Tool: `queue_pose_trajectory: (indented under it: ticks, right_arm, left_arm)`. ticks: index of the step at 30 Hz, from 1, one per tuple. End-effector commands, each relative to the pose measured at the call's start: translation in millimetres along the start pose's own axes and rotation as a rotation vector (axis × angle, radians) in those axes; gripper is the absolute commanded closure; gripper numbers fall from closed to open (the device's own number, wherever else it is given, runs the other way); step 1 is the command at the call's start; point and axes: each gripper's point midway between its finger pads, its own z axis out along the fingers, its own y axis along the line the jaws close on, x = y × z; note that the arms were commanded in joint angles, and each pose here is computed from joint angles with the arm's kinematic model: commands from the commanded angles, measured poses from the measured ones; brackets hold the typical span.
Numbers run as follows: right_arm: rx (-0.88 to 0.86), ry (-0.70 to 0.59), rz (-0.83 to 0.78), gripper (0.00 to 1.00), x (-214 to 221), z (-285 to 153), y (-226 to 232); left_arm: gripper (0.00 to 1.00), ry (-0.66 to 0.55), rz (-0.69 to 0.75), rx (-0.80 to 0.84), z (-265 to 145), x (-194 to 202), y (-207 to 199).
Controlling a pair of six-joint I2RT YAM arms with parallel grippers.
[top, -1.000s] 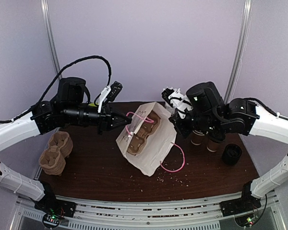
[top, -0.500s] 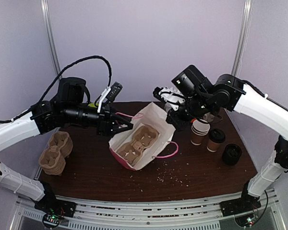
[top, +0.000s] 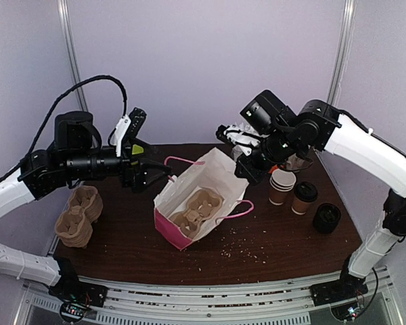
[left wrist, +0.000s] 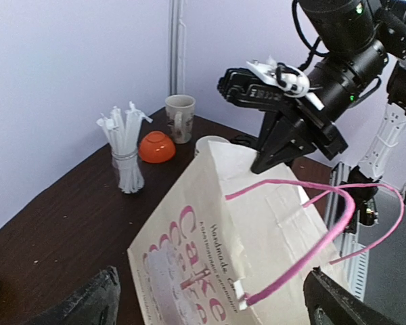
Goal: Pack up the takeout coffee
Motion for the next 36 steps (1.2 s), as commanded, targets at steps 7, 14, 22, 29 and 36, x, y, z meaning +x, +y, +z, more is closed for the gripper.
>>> queue_pose_trajectory:
  ticks: [7, 14, 22, 29, 36]
  right_arm:
    - [-0.028, 0.007, 0.02, 1.0, -11.8, 5.9, -0.6]
    - [-0.025, 0.016, 0.022, 1.0, -10.6, 9.7, -0.9]
    - [-0.017, 0.011, 0.032, 1.0, -13.3, 11.7, -2.8]
    - [-0.02, 0.01, 0.031, 1.0, -17.6, 14.7, -2.0]
    - [-0.03, 0.008, 0.035, 1.0, -20.5, 17.5, 0.2]
  left_arm:
    - [0.02, 0.129, 0.117, -0.007, 9.3, 12.9, 5.1]
    - [0.12, 0.216, 0.09, -0.011, 20.4, 28.1, 10.2]
    - [0.47, 0.347, 0.057, -0.027, 36.5, 42.2, 18.5]
    - [0.4, 0.401, 0.061, -0.045, 40.8, 47.5, 23.8]
    - [0.81, 0.413, 0.064, -0.04, 45.3, 49.5, 24.7]
